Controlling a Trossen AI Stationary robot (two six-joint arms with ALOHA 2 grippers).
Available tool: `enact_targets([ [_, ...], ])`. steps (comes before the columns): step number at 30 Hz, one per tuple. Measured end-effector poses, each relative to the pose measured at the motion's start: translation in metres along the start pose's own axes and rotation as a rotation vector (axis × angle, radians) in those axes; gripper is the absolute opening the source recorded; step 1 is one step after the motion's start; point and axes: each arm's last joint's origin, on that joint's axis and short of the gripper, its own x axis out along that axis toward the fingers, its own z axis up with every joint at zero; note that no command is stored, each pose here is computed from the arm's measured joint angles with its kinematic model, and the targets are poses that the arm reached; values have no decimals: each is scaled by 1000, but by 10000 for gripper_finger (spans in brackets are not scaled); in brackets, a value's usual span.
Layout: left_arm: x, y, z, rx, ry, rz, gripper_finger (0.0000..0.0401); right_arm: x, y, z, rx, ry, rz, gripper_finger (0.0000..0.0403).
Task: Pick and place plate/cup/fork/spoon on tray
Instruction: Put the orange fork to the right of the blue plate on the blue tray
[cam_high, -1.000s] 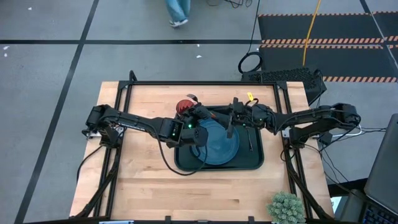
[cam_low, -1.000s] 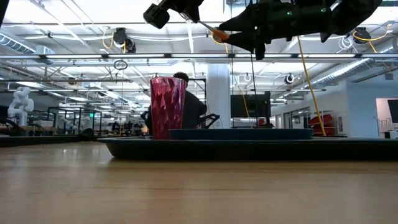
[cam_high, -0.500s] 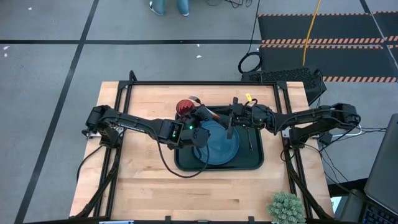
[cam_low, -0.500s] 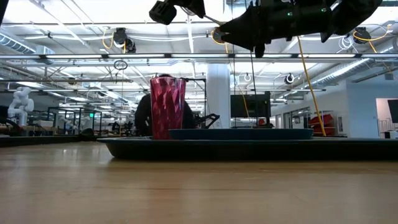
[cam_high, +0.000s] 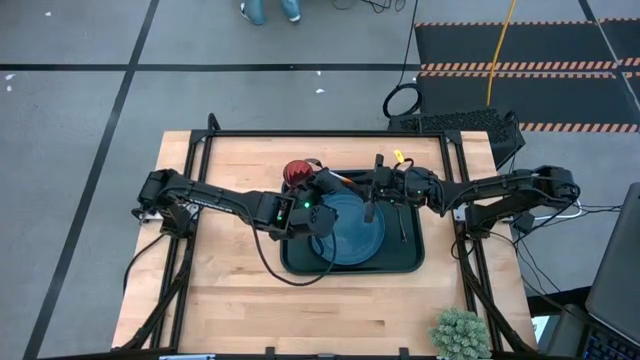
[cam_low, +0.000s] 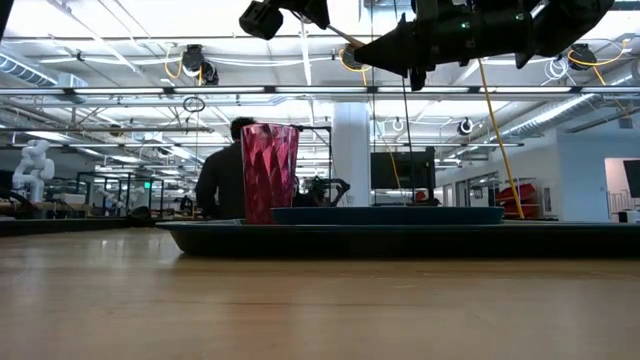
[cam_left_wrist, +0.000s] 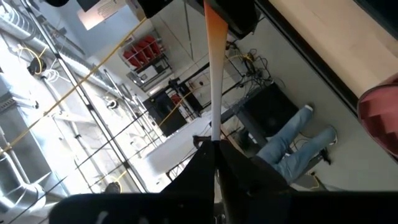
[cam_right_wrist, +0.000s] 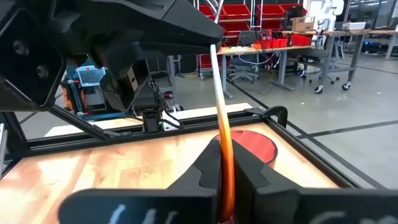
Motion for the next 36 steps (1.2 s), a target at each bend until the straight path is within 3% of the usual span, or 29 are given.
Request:
enact_targets([
  [4,0,0,0,-11,0,0,12,0,0,0,0,4,1,1],
  [10,2,0,-1,-128,-4,-4,38,0,0,-2,-7,26,-4,1],
  [16,3,2,-6,-436,-56,-26,54,-2,-5,-10,-75,114,-169,0],
  [21,-4,11,-39,-718,-188,-115,54,-9,-13,-16,-125,210,-359,0],
  [28,-10,24,-88,-1090,-468,-301,55,-21,-21,-14,-35,236,-440,0],
  [32,-7,24,-90,-1136,-521,-329,55,-33,-23,-26,43,232,-465,0],
  [36,-8,23,-94,-1158,-547,-289,55,-52,-26,-39,144,205,-495,0],
])
